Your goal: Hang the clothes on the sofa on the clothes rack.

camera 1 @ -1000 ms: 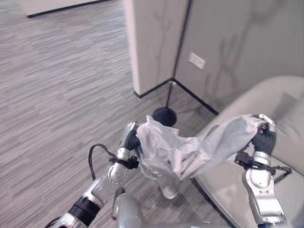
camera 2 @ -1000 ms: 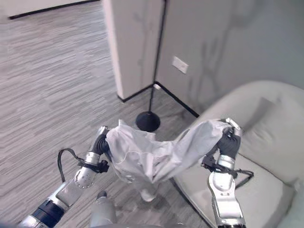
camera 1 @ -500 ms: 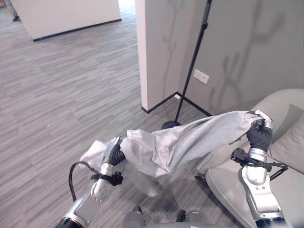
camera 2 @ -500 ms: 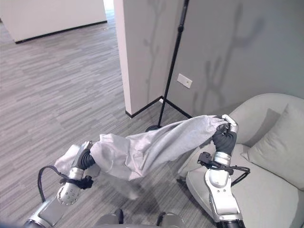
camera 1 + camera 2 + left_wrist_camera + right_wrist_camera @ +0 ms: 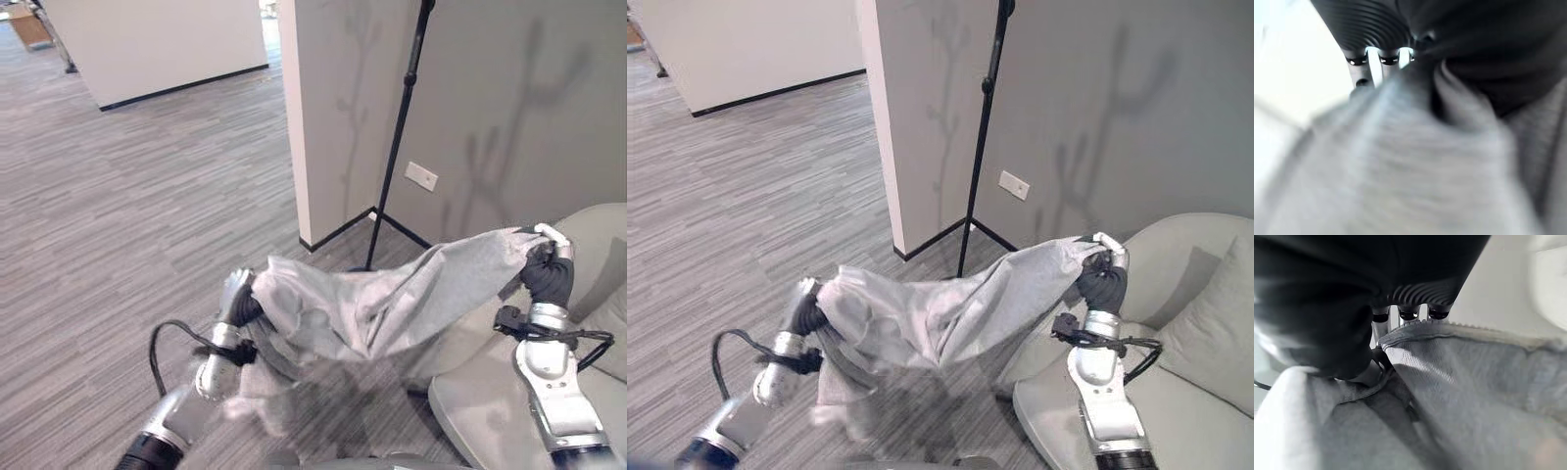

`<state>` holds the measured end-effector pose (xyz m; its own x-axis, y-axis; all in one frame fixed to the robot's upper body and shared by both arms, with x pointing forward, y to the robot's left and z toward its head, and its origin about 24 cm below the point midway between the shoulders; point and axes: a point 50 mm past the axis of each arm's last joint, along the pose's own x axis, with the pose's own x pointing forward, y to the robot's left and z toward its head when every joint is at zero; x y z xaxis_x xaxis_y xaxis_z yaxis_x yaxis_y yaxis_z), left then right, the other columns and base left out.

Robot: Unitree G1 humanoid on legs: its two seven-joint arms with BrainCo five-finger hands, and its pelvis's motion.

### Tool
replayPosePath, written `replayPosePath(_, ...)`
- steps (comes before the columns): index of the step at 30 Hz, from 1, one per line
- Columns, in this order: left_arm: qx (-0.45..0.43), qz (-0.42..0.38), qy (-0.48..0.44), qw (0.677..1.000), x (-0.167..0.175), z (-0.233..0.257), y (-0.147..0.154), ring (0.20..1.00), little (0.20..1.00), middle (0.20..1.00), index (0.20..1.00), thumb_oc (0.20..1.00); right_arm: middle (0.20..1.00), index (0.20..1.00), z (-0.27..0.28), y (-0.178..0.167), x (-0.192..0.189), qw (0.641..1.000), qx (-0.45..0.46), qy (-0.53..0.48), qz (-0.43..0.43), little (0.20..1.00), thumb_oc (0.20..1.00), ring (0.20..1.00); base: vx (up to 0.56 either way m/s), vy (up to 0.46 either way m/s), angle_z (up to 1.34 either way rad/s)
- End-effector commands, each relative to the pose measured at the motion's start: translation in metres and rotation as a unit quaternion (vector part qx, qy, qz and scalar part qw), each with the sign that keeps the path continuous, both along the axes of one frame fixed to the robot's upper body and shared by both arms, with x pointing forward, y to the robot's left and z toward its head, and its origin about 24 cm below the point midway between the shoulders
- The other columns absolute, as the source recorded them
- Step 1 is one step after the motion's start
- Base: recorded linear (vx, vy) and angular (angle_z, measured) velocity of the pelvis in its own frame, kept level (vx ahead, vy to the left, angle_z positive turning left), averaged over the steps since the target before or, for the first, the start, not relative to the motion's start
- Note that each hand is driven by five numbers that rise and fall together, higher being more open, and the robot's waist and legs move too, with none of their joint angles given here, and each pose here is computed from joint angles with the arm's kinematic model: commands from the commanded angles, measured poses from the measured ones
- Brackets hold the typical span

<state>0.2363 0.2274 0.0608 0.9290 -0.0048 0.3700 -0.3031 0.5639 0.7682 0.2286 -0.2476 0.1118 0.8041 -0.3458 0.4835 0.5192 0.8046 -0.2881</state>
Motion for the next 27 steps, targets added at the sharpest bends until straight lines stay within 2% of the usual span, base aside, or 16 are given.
replayPosePath(1, 0.056, 0.047, -0.206, 0.976, 0.012, 0.071, 0.012, 0.200, 0.200, 0.200, 0.200, 0.200, 0.200, 0.200, 0.054, -0.015, 0.003, 0.984, -0.120, -0.116, -0.065, 0.200, 0.200, 0.200, 0.27, 0.048, 0.16)
replayPosePath(5, 0.099, 0.053, -0.282, 0.953, 0.023, 0.108, 0.013, 0.200, 0.200, 0.200, 0.200, 0.200, 0.200, 0.200, 0.084, -0.021, 0.015, 0.965, -0.167, -0.172, -0.109, 0.200, 0.200, 0.200, 0.27, 0.099, -0.05)
replayPosePath(7, 0.138, 0.028, -0.337, 0.931, 0.032, 0.140, 0.003, 0.200, 0.200, 0.200, 0.200, 0.200, 0.200, 0.200, 0.110, -0.024, 0.026, 0.943, -0.216, -0.209, -0.144, 0.200, 0.200, 0.200, 0.38, 0.112, -0.13)
replayPosePath(10, 0.154, 0.000, -0.366, 0.918, 0.048, 0.161, -0.012, 0.200, 0.200, 0.200, 0.200, 0.200, 0.200, 0.200, 0.134, -0.029, 0.045, 0.924, -0.247, -0.231, -0.181, 0.200, 0.200, 0.200, 0.26, 0.042, -0.44)
replayPosePath(18, 0.223, -0.033, -0.390, 0.893, 0.057, 0.193, -0.022, 0.200, 0.200, 0.200, 0.200, 0.200, 0.200, 0.200, 0.161, -0.039, 0.068, 0.888, -0.335, -0.205, -0.240, 0.200, 0.200, 0.200, 0.33, 0.132, -0.46)
replayPosePath(21, 0.245, -0.025, -0.416, 0.875, 0.062, 0.217, -0.024, 0.200, 0.200, 0.200, 0.200, 0.200, 0.200, 0.200, 0.178, -0.051, 0.075, 0.859, -0.374, -0.191, -0.292, 0.200, 0.200, 0.200, 0.22, 0.168, -0.16)
replayPosePath(27, 0.244, 0.027, -0.454, 0.856, 0.072, 0.253, -0.021, 0.200, 0.200, 0.200, 0.200, 0.200, 0.200, 0.200, 0.204, -0.078, 0.081, 0.846, -0.350, -0.171, -0.364, 0.200, 0.200, 0.200, 0.12, 0.159, 0.10)
